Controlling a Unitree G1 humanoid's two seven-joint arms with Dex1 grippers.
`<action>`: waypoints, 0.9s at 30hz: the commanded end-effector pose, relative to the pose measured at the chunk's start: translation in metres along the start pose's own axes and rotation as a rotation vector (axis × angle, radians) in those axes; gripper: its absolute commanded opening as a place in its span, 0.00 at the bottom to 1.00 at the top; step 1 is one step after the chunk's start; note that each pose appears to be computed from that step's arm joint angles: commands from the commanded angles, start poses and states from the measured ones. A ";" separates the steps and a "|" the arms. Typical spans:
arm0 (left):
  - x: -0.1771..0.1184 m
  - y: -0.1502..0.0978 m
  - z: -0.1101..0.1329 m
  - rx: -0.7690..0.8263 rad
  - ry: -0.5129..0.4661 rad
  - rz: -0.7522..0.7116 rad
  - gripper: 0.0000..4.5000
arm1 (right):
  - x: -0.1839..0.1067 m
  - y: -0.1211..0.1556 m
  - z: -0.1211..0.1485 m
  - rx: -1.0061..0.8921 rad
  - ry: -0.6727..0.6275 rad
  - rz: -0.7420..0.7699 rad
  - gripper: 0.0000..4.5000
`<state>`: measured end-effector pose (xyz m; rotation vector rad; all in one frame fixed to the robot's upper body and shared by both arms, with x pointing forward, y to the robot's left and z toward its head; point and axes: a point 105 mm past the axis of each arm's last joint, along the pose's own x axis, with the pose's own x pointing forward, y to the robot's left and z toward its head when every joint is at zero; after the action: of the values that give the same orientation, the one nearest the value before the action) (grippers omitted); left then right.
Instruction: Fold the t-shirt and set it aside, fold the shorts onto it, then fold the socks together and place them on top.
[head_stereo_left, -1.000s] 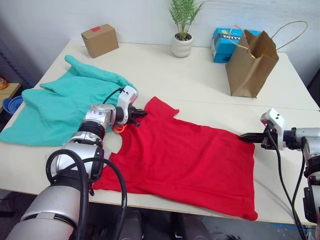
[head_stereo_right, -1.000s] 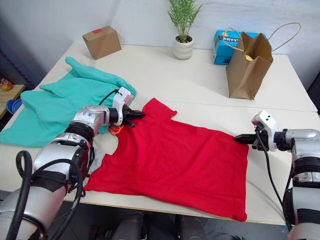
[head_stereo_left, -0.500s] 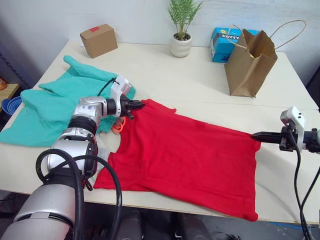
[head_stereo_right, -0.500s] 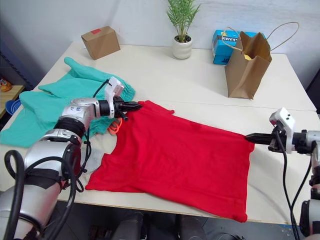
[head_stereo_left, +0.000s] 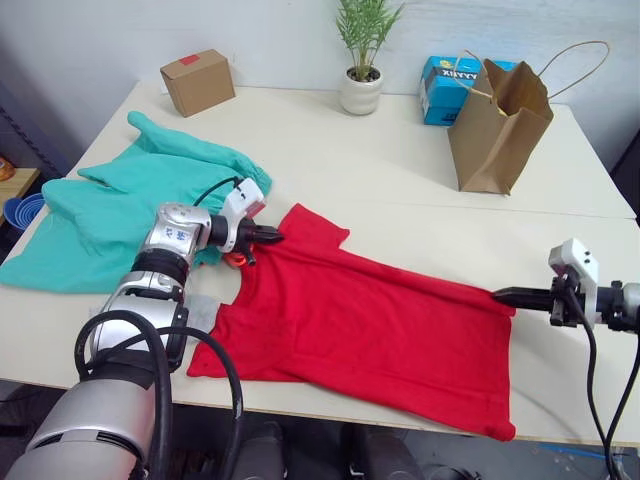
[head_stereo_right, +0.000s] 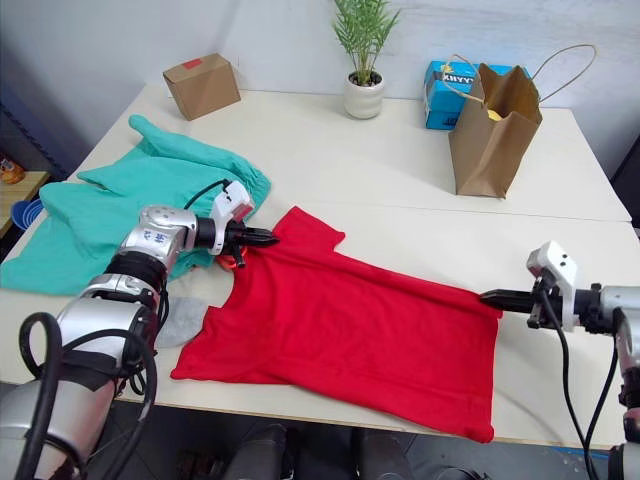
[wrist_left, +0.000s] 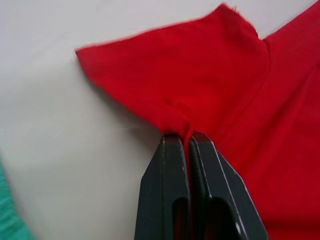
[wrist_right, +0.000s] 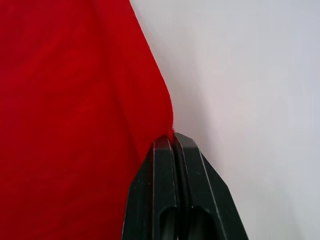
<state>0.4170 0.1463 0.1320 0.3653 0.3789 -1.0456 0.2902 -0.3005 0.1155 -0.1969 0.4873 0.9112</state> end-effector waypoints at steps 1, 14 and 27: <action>-0.010 0.004 0.006 0.064 -0.006 0.014 0.00 | -0.007 0.002 0.008 -0.057 -0.019 -0.020 0.00; -0.044 0.015 0.016 0.010 0.067 0.000 0.55 | -0.040 0.023 0.025 -0.110 -0.124 -0.148 0.50; -0.009 0.021 0.058 -0.211 -0.021 0.105 1.00 | -0.023 0.043 0.071 -0.283 -0.361 -0.274 0.99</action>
<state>0.4314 0.1335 0.1830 0.1847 0.4799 -0.9642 0.2682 -0.2701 0.1795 -0.3181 0.0435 0.7261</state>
